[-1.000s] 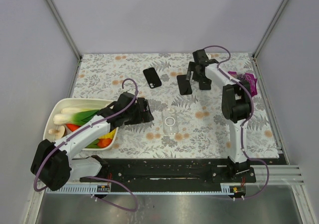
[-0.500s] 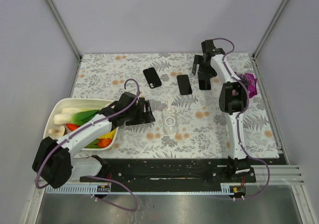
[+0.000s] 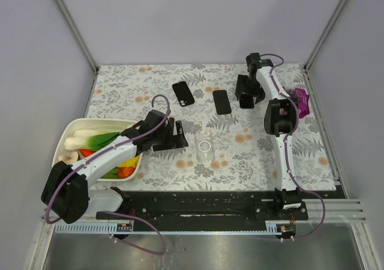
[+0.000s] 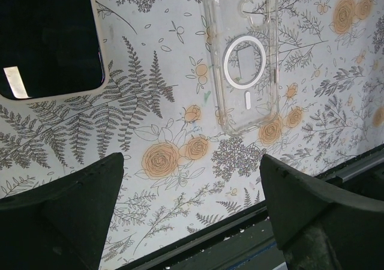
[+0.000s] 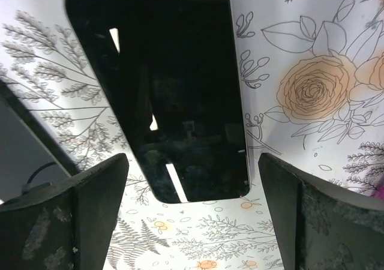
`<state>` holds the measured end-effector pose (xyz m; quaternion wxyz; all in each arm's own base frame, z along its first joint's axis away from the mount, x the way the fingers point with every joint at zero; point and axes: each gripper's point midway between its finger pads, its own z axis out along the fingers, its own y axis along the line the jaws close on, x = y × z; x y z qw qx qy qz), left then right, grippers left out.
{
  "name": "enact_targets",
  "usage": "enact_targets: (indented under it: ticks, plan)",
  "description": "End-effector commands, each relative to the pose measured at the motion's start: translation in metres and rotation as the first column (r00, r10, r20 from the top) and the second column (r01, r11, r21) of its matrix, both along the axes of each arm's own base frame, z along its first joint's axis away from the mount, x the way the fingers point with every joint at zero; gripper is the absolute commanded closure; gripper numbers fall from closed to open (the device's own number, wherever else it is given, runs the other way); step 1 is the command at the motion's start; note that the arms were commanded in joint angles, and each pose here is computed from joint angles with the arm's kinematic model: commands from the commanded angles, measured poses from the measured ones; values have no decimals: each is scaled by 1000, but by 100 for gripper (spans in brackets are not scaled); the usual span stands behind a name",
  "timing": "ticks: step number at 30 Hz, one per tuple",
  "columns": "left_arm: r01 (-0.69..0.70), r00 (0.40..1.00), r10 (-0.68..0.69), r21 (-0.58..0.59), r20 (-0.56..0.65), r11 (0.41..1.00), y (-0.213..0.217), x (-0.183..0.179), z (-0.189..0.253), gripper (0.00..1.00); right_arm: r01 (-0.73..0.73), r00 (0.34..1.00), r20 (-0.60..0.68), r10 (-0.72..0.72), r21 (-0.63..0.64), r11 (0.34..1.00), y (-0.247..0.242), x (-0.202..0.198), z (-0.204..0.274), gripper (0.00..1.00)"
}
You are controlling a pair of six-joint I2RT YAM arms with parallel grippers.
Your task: Put the phone into the phone case
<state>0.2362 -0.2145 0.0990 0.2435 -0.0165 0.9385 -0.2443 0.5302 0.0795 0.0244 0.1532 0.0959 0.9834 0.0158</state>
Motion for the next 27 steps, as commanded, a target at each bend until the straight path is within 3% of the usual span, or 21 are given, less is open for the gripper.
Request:
enact_targets:
  ticks: [1,5,19,21,27]
  plan:
    - [32,997,-28,-60,70,998,-17,15,25,2,-16,1000,-27,15,-9,1000,-3,-5,3,1]
    - [31,997,-26,-64,69,997,-18,16,26,2,-6,999,-42,6,-11,1000,-3,-6,0,1]
    - [25,997,-20,-68,79,997,-17,17,31,2,-25,999,-33,24,-24,999,9,-4,0,21]
    - [25,997,-20,-67,77,997,-17,16,30,2,-40,999,-32,39,-15,999,15,-5,-1,38]
    - [25,997,-19,-73,80,997,-17,15,33,2,-48,998,-32,46,-43,998,15,-6,0,40]
